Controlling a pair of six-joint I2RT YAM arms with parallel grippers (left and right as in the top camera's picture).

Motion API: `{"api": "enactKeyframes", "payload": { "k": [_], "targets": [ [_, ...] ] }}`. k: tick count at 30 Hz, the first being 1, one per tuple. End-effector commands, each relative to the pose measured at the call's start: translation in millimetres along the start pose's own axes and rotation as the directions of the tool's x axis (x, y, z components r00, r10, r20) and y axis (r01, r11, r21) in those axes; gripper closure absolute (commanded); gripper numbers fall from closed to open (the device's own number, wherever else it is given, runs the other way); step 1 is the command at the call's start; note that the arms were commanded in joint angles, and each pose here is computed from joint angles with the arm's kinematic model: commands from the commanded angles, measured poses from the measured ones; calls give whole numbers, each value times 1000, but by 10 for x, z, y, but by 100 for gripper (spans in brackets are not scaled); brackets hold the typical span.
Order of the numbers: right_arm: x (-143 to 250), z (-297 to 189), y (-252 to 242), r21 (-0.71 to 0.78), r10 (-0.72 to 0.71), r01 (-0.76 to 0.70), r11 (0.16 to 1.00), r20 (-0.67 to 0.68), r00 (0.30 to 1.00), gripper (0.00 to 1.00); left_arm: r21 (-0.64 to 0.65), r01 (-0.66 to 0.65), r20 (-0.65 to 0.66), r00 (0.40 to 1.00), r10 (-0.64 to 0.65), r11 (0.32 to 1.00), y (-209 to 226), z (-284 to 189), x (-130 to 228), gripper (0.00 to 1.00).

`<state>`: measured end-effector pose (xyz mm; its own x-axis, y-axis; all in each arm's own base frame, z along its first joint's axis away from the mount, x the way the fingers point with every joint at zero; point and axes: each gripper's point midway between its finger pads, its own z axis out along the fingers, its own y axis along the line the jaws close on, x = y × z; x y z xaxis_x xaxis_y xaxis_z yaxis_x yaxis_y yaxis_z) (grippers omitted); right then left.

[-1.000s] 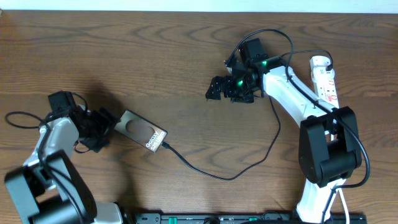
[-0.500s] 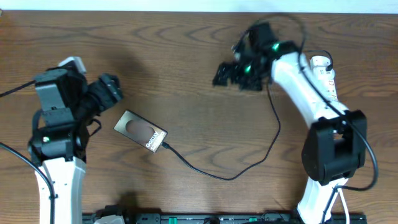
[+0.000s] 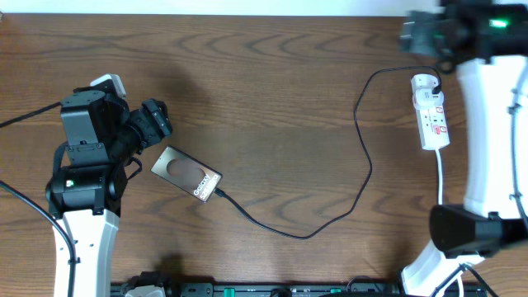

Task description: Plug charger to phone and switch on socket

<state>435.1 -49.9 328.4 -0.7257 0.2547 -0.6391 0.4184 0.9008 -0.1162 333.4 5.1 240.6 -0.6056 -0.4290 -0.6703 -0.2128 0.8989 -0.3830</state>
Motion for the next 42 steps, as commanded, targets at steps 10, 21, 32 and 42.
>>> {"api": "enactKeyframes", "payload": {
  "k": [10, 21, 32, 42],
  "targets": [
    [515, 1284, -835, -335, -71, -34, 942, -298, 952, 1, -43, -12, -25, 1000, 11, 999, 88, 93, 43, 17],
    [1285, 1967, -452, -550, -173, -105, 829, -430, 886, 1, -45, -11, -32, 999, 10, 999, 95, 91, 60, 17],
    [1267, 2298, -171, -555, -221, 14, 832, -309, 925, 1, -49, -10, -42, 999, 8, 999, 104, 91, 85, 17],
    [1334, 2401, -148, -521, -214, 21, 853, -313, 925, 1, -50, -10, -44, 999, 8, 999, 106, 90, 90, 17]
  ]
}}
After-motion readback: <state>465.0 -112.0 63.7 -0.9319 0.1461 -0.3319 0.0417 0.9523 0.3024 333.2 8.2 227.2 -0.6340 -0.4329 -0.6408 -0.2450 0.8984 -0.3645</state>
